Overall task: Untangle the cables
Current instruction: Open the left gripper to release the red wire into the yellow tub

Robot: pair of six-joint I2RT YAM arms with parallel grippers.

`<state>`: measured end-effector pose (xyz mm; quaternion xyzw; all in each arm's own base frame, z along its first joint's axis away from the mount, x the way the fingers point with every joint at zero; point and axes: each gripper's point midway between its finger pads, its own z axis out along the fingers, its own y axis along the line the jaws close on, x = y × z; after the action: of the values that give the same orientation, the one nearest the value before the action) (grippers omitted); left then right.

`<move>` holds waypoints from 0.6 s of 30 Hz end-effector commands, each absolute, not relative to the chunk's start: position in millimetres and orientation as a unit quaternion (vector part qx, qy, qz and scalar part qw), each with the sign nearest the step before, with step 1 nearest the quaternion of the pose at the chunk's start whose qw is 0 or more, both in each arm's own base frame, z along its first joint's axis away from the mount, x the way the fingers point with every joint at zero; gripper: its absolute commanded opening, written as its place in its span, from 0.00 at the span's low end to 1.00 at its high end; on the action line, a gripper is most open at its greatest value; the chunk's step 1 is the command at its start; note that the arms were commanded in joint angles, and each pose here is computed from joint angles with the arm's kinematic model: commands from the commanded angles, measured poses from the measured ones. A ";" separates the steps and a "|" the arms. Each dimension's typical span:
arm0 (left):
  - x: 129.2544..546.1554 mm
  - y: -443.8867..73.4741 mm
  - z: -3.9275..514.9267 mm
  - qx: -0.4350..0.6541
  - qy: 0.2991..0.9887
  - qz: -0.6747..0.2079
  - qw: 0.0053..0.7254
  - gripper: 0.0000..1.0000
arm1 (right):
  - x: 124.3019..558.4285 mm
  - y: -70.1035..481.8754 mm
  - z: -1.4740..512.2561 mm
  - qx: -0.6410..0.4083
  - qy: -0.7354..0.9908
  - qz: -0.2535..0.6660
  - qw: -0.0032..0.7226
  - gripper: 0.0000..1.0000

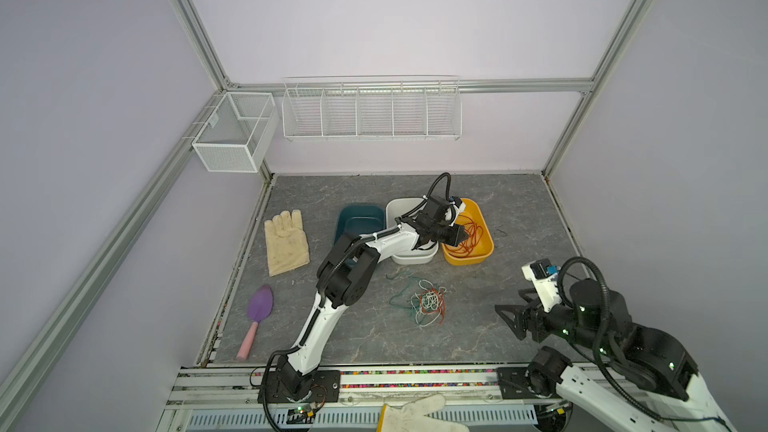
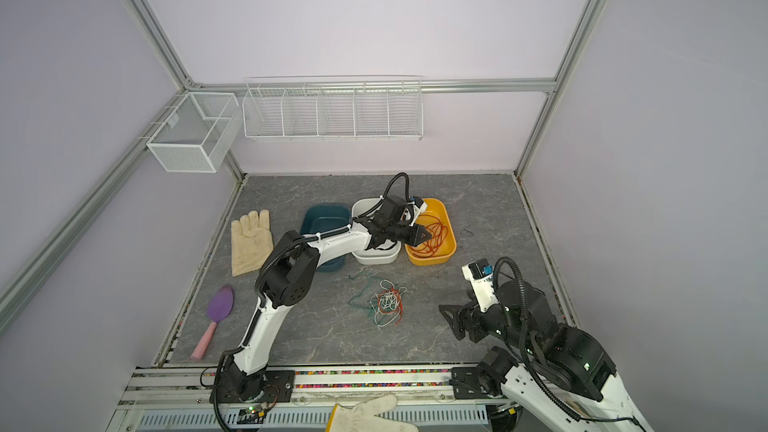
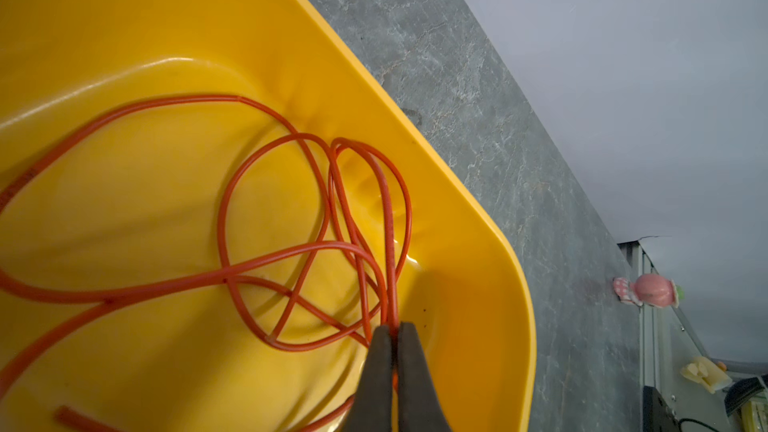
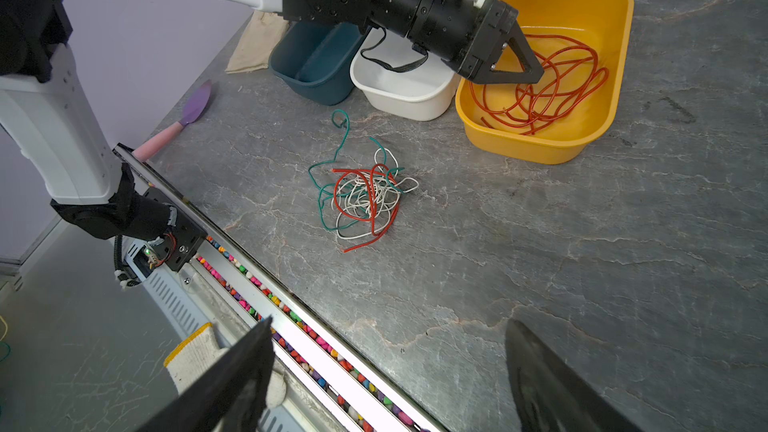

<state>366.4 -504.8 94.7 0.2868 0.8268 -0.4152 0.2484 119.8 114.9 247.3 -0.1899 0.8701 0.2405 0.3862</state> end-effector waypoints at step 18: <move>396.6 -499.7 173.9 0.302 0.813 -0.380 0.321 0.42 | 125.3 117.2 243.8 -0.193 0.871 0.233 0.388 0.88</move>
<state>389.6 -506.9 139.3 0.2951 0.8221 -0.3887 0.2932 120.9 115.9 247.4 -0.1899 0.8703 0.2402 0.3857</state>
